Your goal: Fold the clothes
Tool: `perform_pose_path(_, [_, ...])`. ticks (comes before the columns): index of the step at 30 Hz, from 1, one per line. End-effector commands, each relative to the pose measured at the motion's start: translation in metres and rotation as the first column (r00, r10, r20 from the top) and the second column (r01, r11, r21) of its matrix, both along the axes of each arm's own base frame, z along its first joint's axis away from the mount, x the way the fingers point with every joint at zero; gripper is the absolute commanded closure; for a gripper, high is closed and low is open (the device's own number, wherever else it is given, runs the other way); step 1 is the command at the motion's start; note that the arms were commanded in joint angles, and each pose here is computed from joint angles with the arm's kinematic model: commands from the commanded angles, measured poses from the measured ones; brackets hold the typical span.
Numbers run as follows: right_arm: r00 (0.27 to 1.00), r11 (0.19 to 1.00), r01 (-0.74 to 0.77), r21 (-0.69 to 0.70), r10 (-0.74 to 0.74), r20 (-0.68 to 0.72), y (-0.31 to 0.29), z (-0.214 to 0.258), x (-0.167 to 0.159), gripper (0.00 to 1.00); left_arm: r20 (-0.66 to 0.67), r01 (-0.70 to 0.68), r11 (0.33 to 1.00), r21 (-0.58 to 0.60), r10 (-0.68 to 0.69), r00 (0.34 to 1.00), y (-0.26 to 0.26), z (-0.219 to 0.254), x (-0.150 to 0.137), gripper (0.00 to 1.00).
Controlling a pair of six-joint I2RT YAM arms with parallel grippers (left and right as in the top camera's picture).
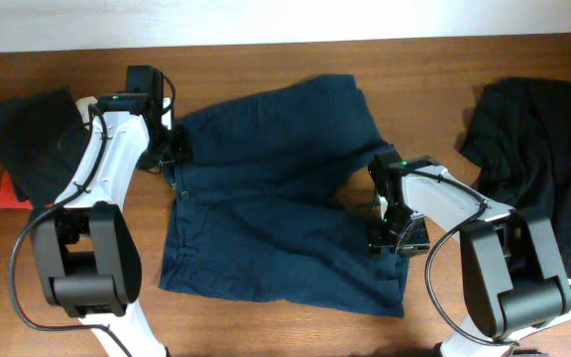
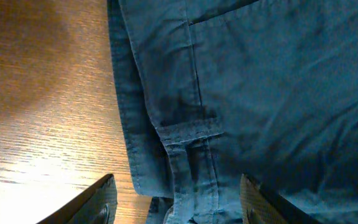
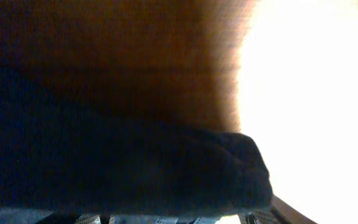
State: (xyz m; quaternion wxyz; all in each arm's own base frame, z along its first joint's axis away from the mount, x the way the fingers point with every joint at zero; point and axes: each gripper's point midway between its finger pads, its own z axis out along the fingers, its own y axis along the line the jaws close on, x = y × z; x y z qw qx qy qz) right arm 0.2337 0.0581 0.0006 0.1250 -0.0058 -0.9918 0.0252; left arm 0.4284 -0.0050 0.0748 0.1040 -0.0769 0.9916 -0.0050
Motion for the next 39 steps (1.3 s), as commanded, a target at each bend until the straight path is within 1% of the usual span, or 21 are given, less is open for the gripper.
perform_pose_path(1, [1.000,0.999,-0.009,-0.046,0.010,0.028,-0.009,0.004,0.013,0.36,0.025,0.015,0.998,-0.066,-0.013,1.000,-0.011,-0.002,0.007,0.37])
perform_pose_path(3, [1.000,0.998,-0.013,-0.064,0.014,0.014,-0.012,0.005,0.009,0.36,0.032,0.015,0.998,-0.064,-0.013,0.999,-0.010,-0.009,0.013,0.38])
perform_pose_path(5, [1.000,0.997,-0.010,-0.070,0.010,0.005,-0.013,0.009,0.009,0.36,-0.014,0.012,0.998,-0.068,-0.013,1.000,-0.011,-0.032,0.012,0.38])
perform_pose_path(7, [0.998,0.995,0.059,-0.075,-0.057,0.030,-0.015,0.022,0.021,0.37,-0.008,0.011,0.998,-0.068,-0.012,1.000,-0.010,-0.046,0.019,0.38])
perform_pose_path(10, [0.990,0.998,0.058,-0.008,-0.057,0.132,-0.008,0.055,0.062,0.37,-0.035,0.008,0.998,-0.062,-0.010,0.999,-0.009,-0.078,0.024,0.38])
perform_pose_path(13, [0.913,0.974,-0.081,0.213,-0.013,0.408,0.036,0.108,0.144,0.34,0.084,0.010,0.999,-0.046,-0.006,0.996,-0.006,-0.077,0.055,0.35])
perform_pose_path(14, [0.887,0.957,-0.123,0.261,-0.012,0.461,0.047,0.113,0.157,0.34,0.107,0.012,0.999,-0.046,-0.007,0.994,-0.006,-0.075,0.060,0.34])
perform_pose_path(16, [0.848,0.938,-0.170,0.302,-0.017,0.529,0.060,0.106,0.185,0.34,0.172,0.014,0.999,-0.046,-0.006,0.985,-0.007,-0.070,0.075,0.33])
perform_pose_path(19, [0.856,0.944,-0.160,0.288,-0.013,0.518,0.061,0.059,0.207,0.34,0.259,0.021,0.999,-0.046,-0.008,0.966,-0.008,-0.061,0.095,0.33])
perform_pose_path(23, [0.918,0.971,-0.080,0.226,-0.017,0.396,0.035,0.006,0.195,0.32,0.284,0.019,0.999,-0.046,-0.005,0.959,-0.006,-0.058,0.101,0.33])
perform_pose_path(25, [0.952,0.981,-0.022,0.193,-0.038,0.303,0.013,-0.013,0.178,0.34,0.279,0.037,0.997,-0.074,-0.015,0.960,-0.012,-0.055,0.099,0.33])
perform_pose_path(26, [0.953,0.986,0.003,0.169,-0.054,0.297,0.000,-0.011,0.177,0.37,0.279,0.082,0.995,-0.049,-0.065,0.958,-0.012,-0.042,0.097,0.33])
perform_pose_path(28, [0.951,0.984,0.047,0.172,-0.097,0.293,-0.018,0.013,0.180,0.36,0.257,0.138,0.990,-0.021,-0.128,0.958,-0.012,-0.013,0.085,0.31])
perform_pose_path(29, [0.947,0.982,0.074,0.173,-0.123,0.296,-0.028,0.044,0.183,0.37,0.237,0.133,0.991,-0.012,-0.126,0.963,-0.010,0.010,0.073,0.18])
perform_pose_path(30, [0.938,0.977,0.121,0.175,-0.171,0.303,-0.040,0.093,0.179,0.37,0.211,0.128,0.992,-0.014,-0.122,0.970,-0.008,0.031,0.054,0.05])
perform_pose_path(31, [0.933,0.971,0.160,0.177,-0.208,0.295,-0.047,0.125,0.167,0.11,0.176,0.124,0.992,-0.018,-0.119,0.977,-0.006,0.048,0.032,0.01])
perform_pose_path(32, [0.930,0.952,0.200,0.232,-0.259,0.260,-0.046,0.150,0.147,0.01,0.123,0.117,0.993,-0.026,-0.113,0.986,-0.003,0.061,0.008,0.01])
perform_pose_path(34, [0.935,0.912,0.286,0.293,-0.333,0.124,-0.046,0.164,0.111,0.01,-0.008,0.061,0.997,-0.056,-0.062,0.998,-0.004,0.064,-0.032,0.01])
perform_pose_path(35, [0.927,0.897,0.326,0.298,-0.366,0.087,-0.049,0.166,0.102,0.01,-0.055,0.049,0.996,-0.074,-0.053,0.997,-0.005,0.064,-0.045,0.01])
perform_pose_path(38, [0.888,0.866,0.409,0.288,-0.450,0.091,-0.049,0.172,0.067,0.01,-0.143,-0.008,0.994,-0.107,-0.007,0.990,0.001,0.069,-0.081,0.01])
perform_pose_path(39, [0.871,0.852,0.434,0.292,-0.480,0.108,-0.046,0.170,0.046,0.01,-0.151,-0.030,0.992,-0.123,0.011,0.989,-0.002,0.070,-0.094,0.01])
